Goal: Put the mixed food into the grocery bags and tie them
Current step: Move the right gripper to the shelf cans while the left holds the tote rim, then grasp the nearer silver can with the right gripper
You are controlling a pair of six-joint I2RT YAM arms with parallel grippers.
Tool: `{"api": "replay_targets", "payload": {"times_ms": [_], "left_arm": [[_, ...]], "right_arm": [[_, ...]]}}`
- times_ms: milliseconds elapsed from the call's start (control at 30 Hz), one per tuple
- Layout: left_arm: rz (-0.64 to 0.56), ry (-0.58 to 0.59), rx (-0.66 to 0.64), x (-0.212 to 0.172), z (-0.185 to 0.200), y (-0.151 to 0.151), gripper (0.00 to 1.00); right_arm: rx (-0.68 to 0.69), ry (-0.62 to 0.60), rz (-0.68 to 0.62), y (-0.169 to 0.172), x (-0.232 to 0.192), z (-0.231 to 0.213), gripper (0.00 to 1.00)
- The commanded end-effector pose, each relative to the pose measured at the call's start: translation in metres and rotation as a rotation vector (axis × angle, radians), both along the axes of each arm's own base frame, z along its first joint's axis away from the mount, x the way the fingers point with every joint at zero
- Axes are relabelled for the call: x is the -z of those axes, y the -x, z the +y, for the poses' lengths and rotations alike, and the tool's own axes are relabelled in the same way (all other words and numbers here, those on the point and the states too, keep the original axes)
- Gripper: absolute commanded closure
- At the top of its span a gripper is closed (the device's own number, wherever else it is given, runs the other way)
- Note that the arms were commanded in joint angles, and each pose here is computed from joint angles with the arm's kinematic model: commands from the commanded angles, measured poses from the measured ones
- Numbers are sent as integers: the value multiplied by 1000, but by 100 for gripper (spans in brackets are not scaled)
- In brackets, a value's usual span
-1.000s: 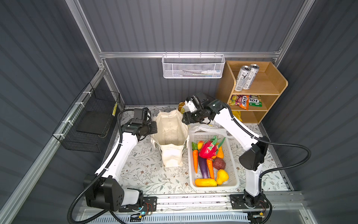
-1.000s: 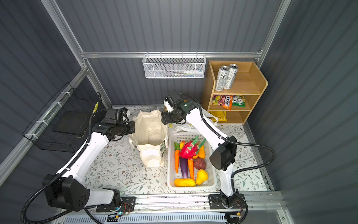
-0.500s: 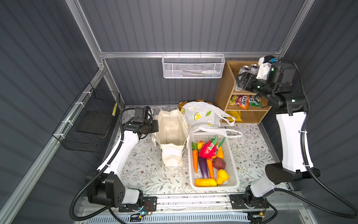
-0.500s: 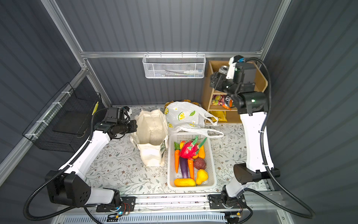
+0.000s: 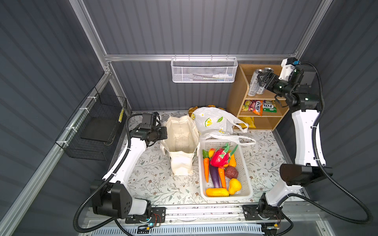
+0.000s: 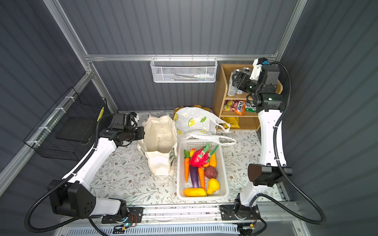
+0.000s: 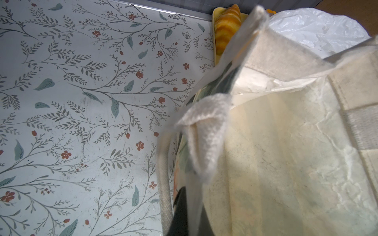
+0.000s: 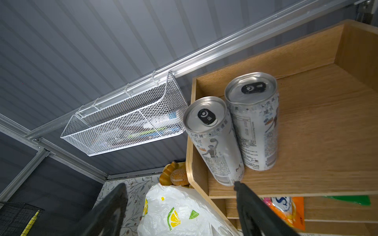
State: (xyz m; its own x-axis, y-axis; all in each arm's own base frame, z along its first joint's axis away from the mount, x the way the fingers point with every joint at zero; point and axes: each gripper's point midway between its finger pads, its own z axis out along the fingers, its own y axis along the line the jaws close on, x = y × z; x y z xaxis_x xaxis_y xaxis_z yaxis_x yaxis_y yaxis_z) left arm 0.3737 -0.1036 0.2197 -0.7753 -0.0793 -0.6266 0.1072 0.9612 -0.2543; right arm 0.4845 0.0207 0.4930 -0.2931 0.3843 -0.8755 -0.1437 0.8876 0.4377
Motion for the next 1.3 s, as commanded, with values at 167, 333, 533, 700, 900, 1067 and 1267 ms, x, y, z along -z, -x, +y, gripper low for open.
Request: {"api": "replay_targets", "payload": {"times_ms": [167, 333, 533, 700, 900, 1067, 1267], "left_arm": [[-11, -31, -8, -2, 5, -4, 100], [-15, -32, -8, -4, 5, -6, 100], [-16, -46, -6, -4, 7, -5, 100], [-10, -47, -5, -1, 6, -5, 100], [-11, -41, -8, -1, 6, -7, 100], [-9, -39, -8, -1, 5, -8, 100], [-8, -32, -14, 0, 5, -8, 100]], "right_arm": [[-68, -18, -26, -23, 9, 5, 16], [-64, -13, -22, -37, 20, 3, 16], [-61, -14, -24, -46, 32, 1, 17], [-65, -15, -20, -50, 39, 2, 17], [-70, -9, -23, -57, 45, 2, 17], [-79, -2, -41, -64, 46, 3, 18], [-54, 20, -42, -73, 55, -1, 18]]}}
